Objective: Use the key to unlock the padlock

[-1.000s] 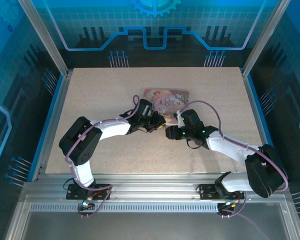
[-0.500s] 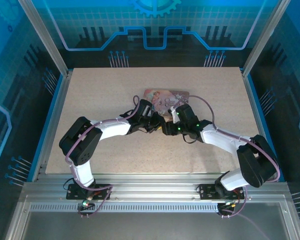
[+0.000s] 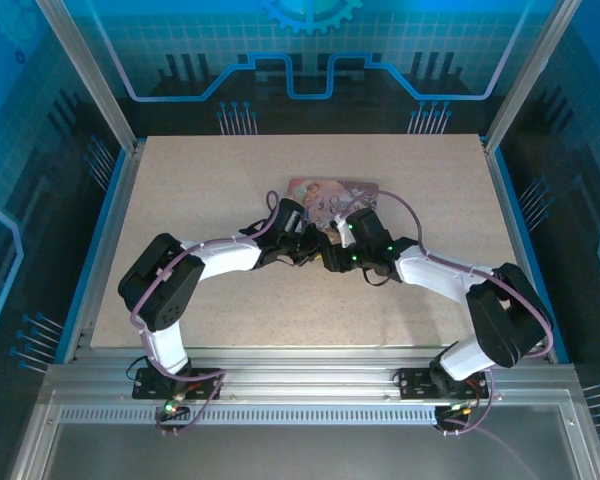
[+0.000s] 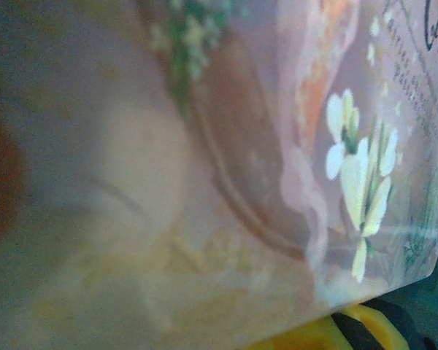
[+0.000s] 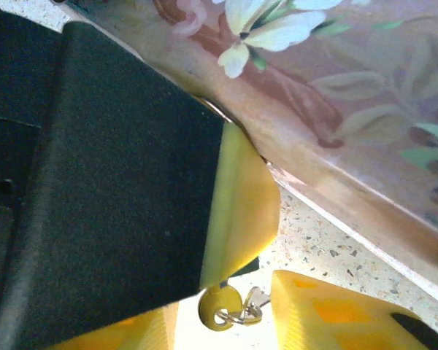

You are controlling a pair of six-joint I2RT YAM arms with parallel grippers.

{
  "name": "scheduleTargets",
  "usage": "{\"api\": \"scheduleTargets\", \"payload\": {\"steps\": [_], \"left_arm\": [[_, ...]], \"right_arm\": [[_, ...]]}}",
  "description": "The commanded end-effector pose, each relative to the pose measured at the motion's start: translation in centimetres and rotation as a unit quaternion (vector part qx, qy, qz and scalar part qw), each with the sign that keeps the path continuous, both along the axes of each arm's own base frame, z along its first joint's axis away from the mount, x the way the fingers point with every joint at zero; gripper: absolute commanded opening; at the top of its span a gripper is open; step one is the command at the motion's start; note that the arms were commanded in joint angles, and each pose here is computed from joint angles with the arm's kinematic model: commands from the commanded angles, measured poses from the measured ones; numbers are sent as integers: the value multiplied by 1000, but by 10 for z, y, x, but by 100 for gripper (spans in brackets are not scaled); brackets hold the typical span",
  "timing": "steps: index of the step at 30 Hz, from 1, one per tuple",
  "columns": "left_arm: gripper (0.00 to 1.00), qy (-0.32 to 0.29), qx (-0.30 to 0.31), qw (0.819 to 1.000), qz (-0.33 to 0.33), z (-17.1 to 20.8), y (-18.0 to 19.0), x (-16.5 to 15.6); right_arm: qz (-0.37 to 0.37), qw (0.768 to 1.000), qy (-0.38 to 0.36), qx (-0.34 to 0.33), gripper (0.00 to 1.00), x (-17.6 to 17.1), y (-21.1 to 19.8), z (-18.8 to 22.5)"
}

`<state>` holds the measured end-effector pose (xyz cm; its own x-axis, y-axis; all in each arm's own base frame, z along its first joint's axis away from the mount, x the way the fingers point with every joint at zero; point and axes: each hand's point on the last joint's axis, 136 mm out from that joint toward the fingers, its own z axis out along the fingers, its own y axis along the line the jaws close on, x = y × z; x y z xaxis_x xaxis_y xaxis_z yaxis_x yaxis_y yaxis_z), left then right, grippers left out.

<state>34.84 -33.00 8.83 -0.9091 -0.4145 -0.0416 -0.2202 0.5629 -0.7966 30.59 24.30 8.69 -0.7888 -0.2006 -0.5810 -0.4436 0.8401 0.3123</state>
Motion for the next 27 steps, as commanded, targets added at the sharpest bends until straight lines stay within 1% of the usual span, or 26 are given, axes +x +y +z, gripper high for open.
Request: {"api": "scheduleTargets", "payload": {"steps": [1,2,3,5,6,7,8,10,15,17,19,22,27], "left_arm": [[11,-20,-38,999,-22,33,-12,-2],[11,-21,-37,999,-23,32,-12,-3],[11,-21,-37,999,-23,32,-12,-3],[11,-20,-37,999,-24,32,-12,-3],[11,-20,-38,999,-25,32,-13,-4],[11,-20,-39,999,-25,31,-13,-4],[11,-19,-38,999,-25,31,-12,-4],[11,-19,-36,999,-24,29,-11,-5],[18,-16,-31,999,-23,23,-8,-6],[23,-13,-27,999,-21,18,-6,-6],[32,-9,-19,1000,-16,10,-3,-8],[41,-4,-9,1000,-9,-1,3,-9],[46,9,-4,1000,5,-16,14,-14]], "right_arm": [[12,1000,-12,0,36,5,10,6],[13,1000,-11,-1,36,4,10,5],[13,1000,-11,-1,31,5,10,5],[13,1000,-13,3,20,5,12,7],[14,1000,-14,5,10,5,12,7],[16,1000,-15,8,2,6,14,8],[17,1000,-15,12,0,6,14,9],[22,1000,-10,19,0,4,16,7],[25,1000,1,13,0,1,14,-5],[27,1000,10,8,0,-1,14,-13],[28,999,18,3,1,-2,13,-20],[26,999,25,-3,1,-5,10,-30],[32,999,35,-14,1,-10,7,-41]]}}
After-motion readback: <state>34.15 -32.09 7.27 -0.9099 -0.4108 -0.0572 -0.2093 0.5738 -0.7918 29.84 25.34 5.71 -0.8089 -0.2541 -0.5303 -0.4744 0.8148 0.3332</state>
